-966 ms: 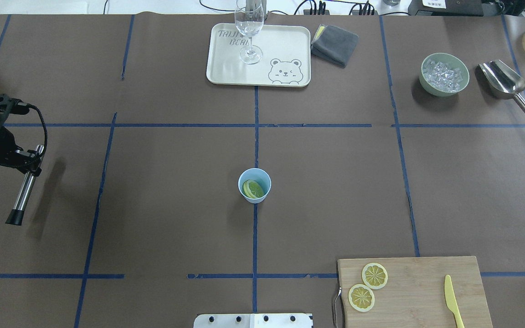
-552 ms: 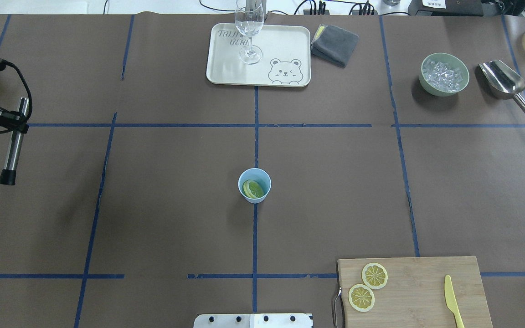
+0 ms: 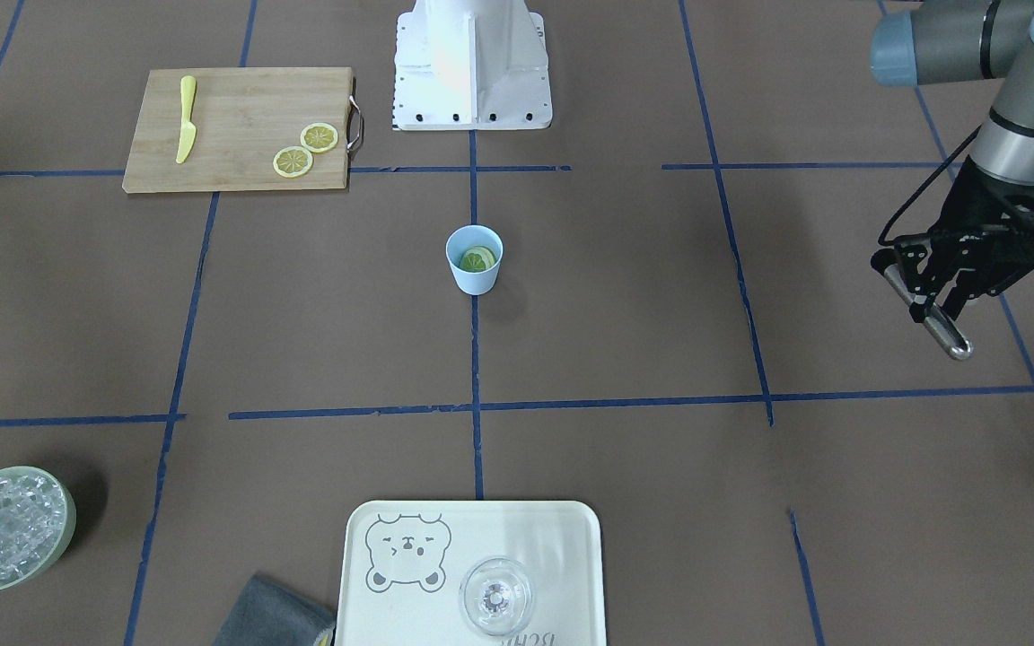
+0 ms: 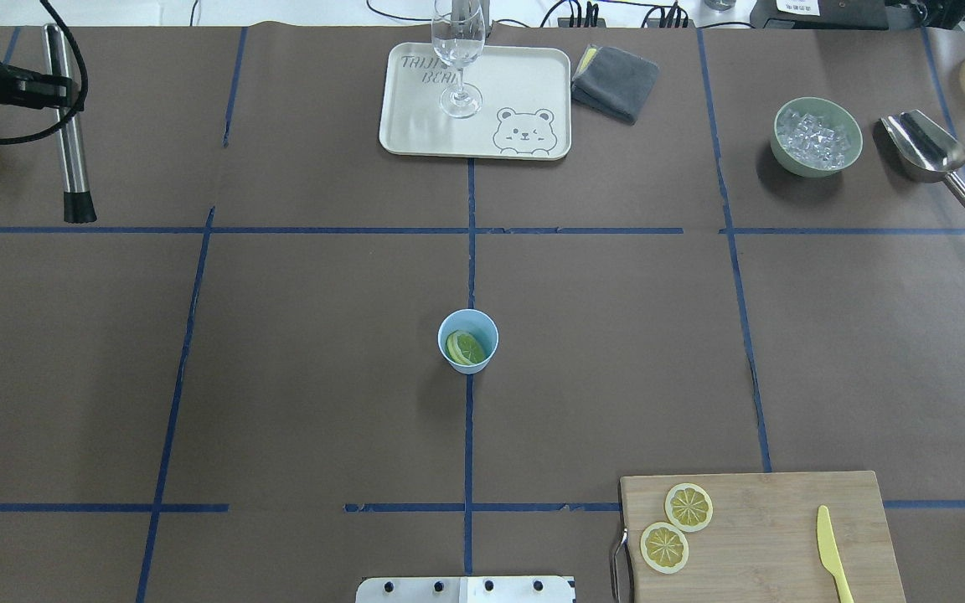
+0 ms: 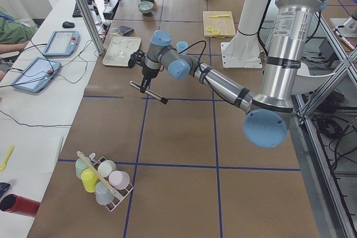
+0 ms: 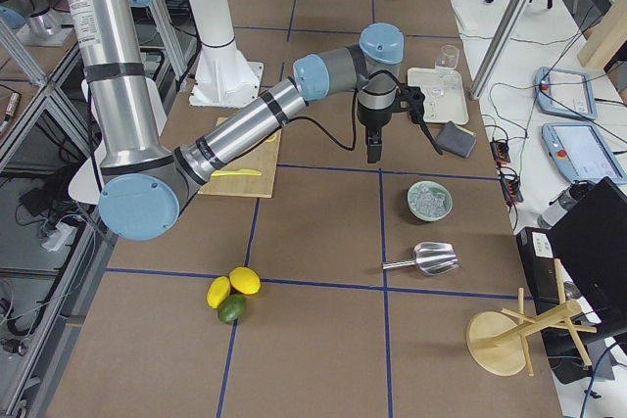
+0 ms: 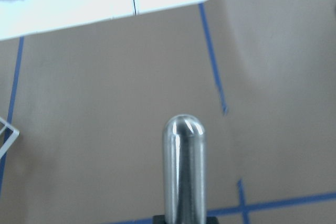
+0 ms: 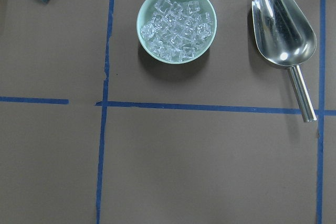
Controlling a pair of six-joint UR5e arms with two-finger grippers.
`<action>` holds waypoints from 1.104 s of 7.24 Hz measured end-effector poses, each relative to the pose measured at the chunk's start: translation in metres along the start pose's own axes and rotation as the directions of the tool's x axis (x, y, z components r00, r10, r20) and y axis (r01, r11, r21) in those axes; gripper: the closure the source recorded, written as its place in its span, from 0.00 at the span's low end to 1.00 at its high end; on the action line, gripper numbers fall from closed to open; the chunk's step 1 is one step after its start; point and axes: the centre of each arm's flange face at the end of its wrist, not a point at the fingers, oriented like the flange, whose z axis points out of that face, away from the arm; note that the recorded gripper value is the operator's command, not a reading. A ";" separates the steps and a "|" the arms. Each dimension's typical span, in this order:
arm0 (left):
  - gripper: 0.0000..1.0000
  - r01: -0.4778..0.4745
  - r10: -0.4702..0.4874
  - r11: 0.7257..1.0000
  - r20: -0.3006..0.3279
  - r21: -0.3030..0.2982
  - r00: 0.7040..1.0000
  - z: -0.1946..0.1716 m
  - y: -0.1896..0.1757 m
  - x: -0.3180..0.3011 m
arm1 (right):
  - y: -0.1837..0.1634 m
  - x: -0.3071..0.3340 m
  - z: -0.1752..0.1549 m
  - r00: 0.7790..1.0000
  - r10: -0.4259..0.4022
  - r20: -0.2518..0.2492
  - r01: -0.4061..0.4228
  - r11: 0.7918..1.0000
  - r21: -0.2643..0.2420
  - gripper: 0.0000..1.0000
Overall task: Squeeze lemon into cup
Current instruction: 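Lift the muddler and swing it up with the left gripper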
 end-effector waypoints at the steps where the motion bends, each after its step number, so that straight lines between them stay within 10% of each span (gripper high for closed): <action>1: 1.00 0.034 -0.032 0.998 -0.036 0.051 0.999 -0.016 0.005 0.033 | 0.001 0.002 0.001 1.000 0.003 -0.001 -0.003 1.000 -0.003 0.00; 8: 1.00 0.109 0.005 0.923 -0.295 0.368 0.956 -0.056 0.027 0.195 | 0.004 0.035 0.004 0.998 0.057 -0.039 -0.057 0.998 0.001 0.00</action>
